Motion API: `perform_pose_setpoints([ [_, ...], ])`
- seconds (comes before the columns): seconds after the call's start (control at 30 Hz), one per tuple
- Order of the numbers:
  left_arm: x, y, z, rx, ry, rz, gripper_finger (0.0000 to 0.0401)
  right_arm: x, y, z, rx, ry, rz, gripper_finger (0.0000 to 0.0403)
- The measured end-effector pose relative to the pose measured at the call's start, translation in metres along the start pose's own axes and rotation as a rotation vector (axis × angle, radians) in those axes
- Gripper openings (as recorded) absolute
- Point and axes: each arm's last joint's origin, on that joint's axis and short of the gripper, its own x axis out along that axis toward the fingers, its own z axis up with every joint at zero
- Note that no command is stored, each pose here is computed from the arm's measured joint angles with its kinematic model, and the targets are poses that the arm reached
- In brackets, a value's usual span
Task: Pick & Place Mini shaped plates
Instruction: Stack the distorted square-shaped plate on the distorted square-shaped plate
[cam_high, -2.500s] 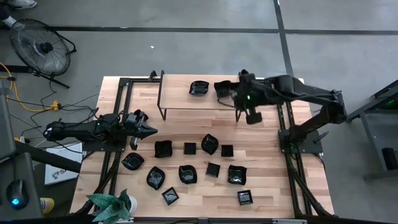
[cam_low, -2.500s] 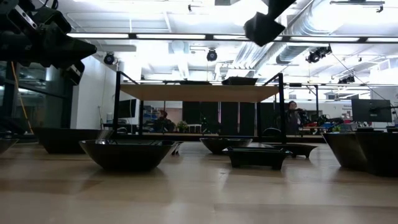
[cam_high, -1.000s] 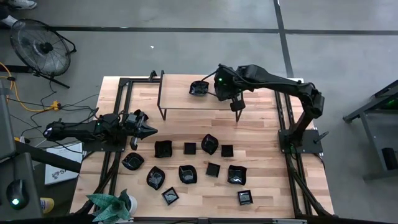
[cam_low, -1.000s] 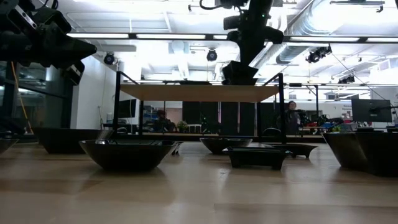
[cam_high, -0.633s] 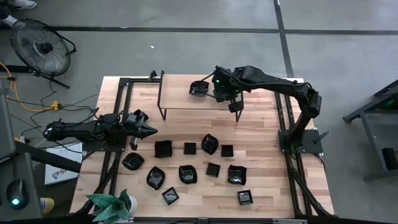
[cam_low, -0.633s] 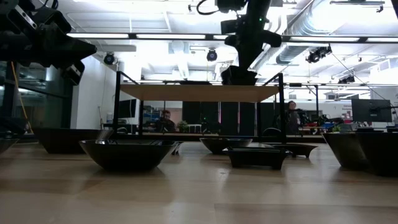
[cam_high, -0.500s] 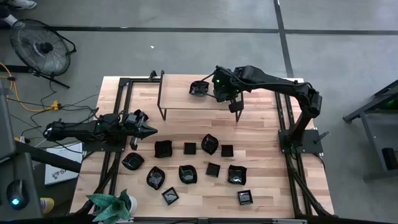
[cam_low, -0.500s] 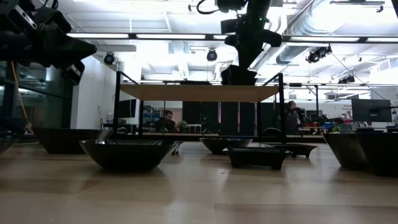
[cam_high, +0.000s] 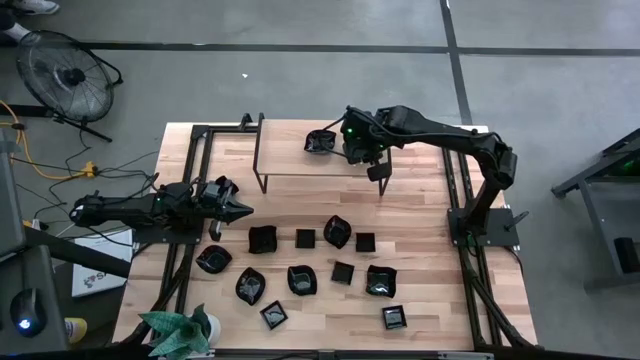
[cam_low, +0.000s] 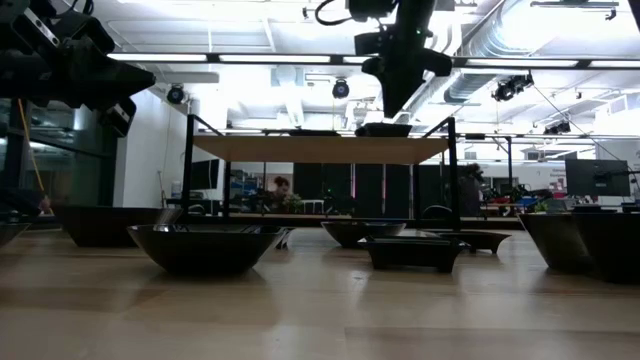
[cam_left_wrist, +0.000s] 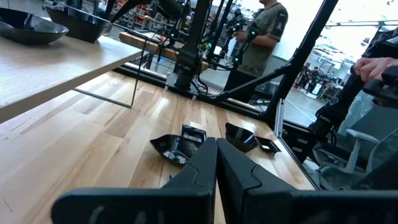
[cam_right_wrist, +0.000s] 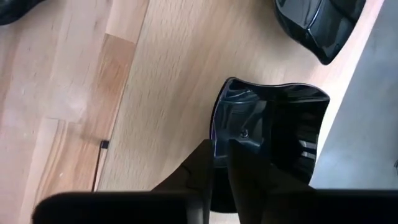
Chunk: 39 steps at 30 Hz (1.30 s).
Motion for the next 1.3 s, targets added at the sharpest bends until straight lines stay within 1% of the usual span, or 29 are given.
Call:
perform_pose_setpoints([
  [0.17,0.0,0.0,0.0,0.0,0.001,0.0,0.0001,-0.002,-0.001,-0.001,0.006,0.027,-0.046,0.0066],
  [0.33,0.0,0.0,0.0,0.0,0.0,0.0,0.0001,-0.015,-0.002,-0.006,0.061,0.017,-0.095,0.0078],
  [0.43,0.0,0.0,0.0,0.0,0.001,0.0,0.0001,-0.021,-0.001,-0.007,0.119,-0.005,-0.097,0.0082],
  [0.57,0.0,0.0,0.0,0.0,0.001,0.0,0.0001,-0.029,0.004,-0.009,0.228,-0.026,-0.077,0.0085],
  [0.8,0.0,0.0,0.0,0.0,0.0,0.0,0.0001,-0.041,0.022,-0.01,0.411,-0.026,0.04,0.0085],
  [1.0,0.0,0.0,0.0,0.0,0.0,0.0,0.0001,-0.055,0.041,-0.011,0.559,-0.025,0.178,0.0085],
  [1.17,0.0,0.0,0.0,0.0,0.001,0.0,0.0001,-0.067,0.059,-0.008,0.616,-0.027,0.303,0.0085],
  [1.3,0.0,0.0,0.0,0.0,0.0,0.0,0.0001,-0.073,0.074,-0.005,0.62,-0.002,0.357,0.0085],
])
